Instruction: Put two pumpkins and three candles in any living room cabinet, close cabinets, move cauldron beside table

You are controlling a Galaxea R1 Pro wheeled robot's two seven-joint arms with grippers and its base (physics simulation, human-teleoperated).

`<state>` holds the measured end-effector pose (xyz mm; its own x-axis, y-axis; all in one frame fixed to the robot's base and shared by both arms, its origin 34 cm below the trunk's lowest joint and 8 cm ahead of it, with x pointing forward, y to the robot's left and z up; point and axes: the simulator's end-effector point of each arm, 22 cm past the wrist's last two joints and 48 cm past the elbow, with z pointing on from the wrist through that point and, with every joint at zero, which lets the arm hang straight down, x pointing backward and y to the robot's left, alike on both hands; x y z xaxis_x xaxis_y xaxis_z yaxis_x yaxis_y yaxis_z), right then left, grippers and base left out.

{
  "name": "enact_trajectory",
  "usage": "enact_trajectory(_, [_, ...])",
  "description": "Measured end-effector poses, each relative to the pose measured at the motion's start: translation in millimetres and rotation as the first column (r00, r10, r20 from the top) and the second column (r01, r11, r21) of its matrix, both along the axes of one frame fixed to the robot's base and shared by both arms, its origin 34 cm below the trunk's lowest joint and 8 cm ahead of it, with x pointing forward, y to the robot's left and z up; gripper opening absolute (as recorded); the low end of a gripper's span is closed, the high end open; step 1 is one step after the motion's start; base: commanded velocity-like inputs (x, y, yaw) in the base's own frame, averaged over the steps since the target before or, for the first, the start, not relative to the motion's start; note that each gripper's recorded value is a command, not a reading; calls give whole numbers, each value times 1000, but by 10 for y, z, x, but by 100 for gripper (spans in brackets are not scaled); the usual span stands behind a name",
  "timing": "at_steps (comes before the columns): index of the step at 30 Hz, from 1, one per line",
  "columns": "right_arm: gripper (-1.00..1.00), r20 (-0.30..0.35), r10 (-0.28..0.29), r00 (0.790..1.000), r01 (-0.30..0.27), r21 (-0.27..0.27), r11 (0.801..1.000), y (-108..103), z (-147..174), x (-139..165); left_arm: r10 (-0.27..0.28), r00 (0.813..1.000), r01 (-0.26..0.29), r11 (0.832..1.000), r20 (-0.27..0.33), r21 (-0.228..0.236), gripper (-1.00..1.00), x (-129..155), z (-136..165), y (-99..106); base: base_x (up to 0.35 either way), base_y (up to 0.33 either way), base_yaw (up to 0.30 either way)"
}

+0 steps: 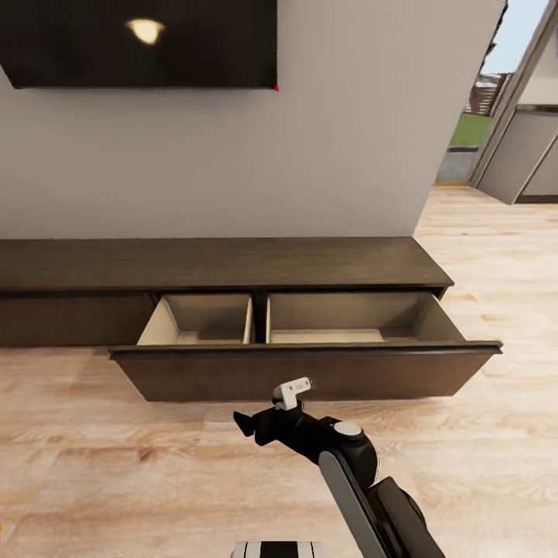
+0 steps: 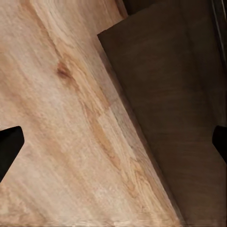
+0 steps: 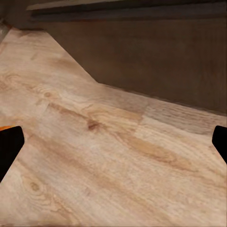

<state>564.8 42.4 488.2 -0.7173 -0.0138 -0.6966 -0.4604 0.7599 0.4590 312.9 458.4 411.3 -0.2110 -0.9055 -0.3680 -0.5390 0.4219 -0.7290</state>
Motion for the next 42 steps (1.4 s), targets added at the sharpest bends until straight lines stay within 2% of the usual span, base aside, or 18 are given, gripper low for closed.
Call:
enact_trajectory(2, [100, 3, 4, 1000, -4, 0, 1000, 16, 14, -8, -37, 999, 37, 999, -20, 13, 100, 136, -48, -55, 0, 0, 220])
enact_trajectory(4, [100, 4, 9, 1000, -9, -3, 1000, 27, 23, -18, -50, 997, 53, 997, -63, 51, 100, 397, -130, -25, 0, 0, 221])
enact_trajectory(5, [100, 4, 11, 1000, -11, -2, 1000, 34, 34, -18, -19, 991, 34, 993, -130, 112, 100, 571, -190, 195, 0, 0, 218])
enact_trajectory(6, [100, 4, 13, 1000, -13, -1, 1000, 48, 40, -20, 0, 987, 23, 990, -161, 141, 100, 605, -207, 315, 0, 0, 220])
enact_trajectory(8, [100, -6, 16, 1000, -16, 1, 1000, 97, 20, -21, 28, 980, 5, 986, -197, 167, 100, 607, -242, 420, 0, 0, 223])
enact_trajectory(9, [100, -39, 24, 999, -25, -12, 1000, 163, -118, -12, 39, 974, 1, 984, -224, 176, 100, 610, -279, 428, 0, 0, 225])
enact_trajectory(16, [100, -93, 40, 995, -45, -57, 997, 215, -393, 63, 52, 971, -12, 986, -235, 168, 100, 600, -347, 369, 0, 0, 223])
enact_trajectory(29, [100, -132, 49, 990, -57, -51, 997, 266, -517, -6, 34, 980, -6, 991, -197, 137, 100, 603, -322, 232, 0, 0, 205])
enact_trajectory(31, [100, -146, 52, 988, -54, -9, 999, 323, -530, -30, 28, 982, -3, 991, -189, 134, 100, 612, -310, 217, 0, 0, 188])
enact_trajectory(32, [100, -148, 60, 987, -54, 41, 998, 393, -514, -47, 27, 982, -2, 991, -187, 133, 100, 612, -306, 213, 0, 0, 185])
enact_trajectory(35, [100, -141, 91, 986, -71, 138, 988, 527, -467, -90, 25, 983, -1, 991, -182, 132, 100, 615, -295, 208, 0, 0, 183])
enact_trajectory(38, [100, -150, 114, 982, -86, 177, 980, 580, -522, -107, 25, 984, -1, 991, -178, 132, 100, 617, -286, 205, 0, 0, 180])
enact_trajectory(42, [100, -150, 123, 981, -94, 191, 977, 594, -535, -69, 27, 984, -4, 992, -177, 129, 100, 611, -289, 190, 0, 0, 179])
